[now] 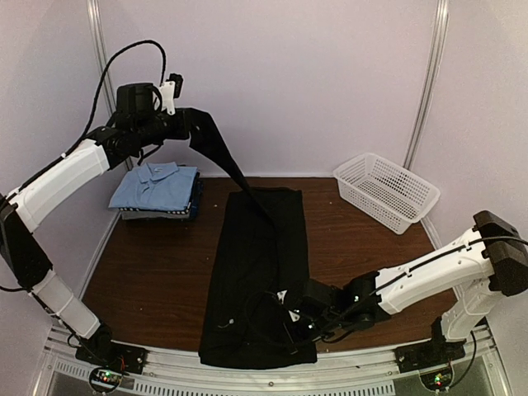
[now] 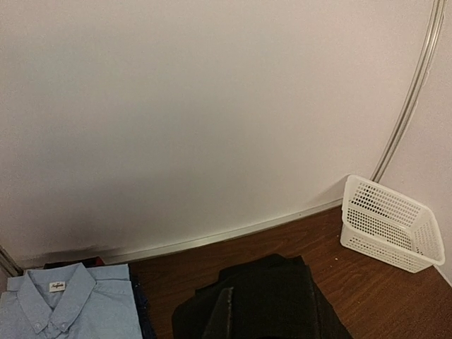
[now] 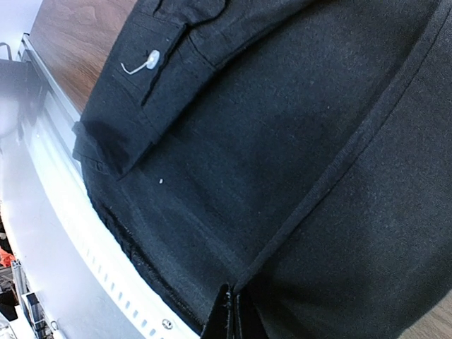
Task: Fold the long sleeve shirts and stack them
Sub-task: Fold the 1/3-folded shirt at the center of the board, then fold the sleeve of the rectangle-folded shirt.
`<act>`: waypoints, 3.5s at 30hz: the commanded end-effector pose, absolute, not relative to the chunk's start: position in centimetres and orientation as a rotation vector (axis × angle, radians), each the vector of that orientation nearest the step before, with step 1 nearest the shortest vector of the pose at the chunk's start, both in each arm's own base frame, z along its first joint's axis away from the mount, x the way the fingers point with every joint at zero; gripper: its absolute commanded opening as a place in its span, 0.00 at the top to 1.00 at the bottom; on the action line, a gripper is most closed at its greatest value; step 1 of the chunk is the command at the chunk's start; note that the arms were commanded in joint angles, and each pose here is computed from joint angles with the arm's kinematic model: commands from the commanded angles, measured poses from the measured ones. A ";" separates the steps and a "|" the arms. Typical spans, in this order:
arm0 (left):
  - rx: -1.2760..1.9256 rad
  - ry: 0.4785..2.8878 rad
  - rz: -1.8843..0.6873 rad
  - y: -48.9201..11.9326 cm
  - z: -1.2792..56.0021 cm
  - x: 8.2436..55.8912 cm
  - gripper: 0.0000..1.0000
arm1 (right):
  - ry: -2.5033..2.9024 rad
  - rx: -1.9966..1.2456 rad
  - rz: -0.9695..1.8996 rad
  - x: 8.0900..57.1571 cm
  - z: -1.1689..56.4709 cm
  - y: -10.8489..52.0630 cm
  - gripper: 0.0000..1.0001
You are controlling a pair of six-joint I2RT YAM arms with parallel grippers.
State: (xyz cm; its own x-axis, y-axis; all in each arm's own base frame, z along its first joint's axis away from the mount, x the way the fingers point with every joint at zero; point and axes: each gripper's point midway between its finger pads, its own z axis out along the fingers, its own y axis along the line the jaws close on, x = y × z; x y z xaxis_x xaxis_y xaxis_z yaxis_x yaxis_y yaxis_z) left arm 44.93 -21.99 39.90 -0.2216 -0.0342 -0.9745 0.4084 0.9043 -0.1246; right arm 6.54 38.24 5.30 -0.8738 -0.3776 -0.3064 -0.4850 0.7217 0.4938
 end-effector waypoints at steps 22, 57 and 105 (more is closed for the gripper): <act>0.747 1.697 -0.843 -28.4 35.5 38.1 1.00 | 2.520 -0.470 0.839 15.8 12.7 35.4 0.37; 1.400 2.068 -1.391 -40.3 15.5 22.7 0.75 | 2.435 -0.122 0.727 23.1 12.2 29.3 0.37; 0.642 2.749 -1.097 -34.2 4.2 20.2 0.50 | 2.471 -0.145 0.675 22.7 9.6 28.7 0.36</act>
State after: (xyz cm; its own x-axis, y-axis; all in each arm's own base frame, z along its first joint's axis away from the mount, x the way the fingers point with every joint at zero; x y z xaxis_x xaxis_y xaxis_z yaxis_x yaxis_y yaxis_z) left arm 20.34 -34.17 4.66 -0.9026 0.3441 -0.2586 0.4276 0.6477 -0.6307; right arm 22.39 28.74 9.81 -0.8380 0.0313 -0.5447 -0.2480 0.8675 0.4313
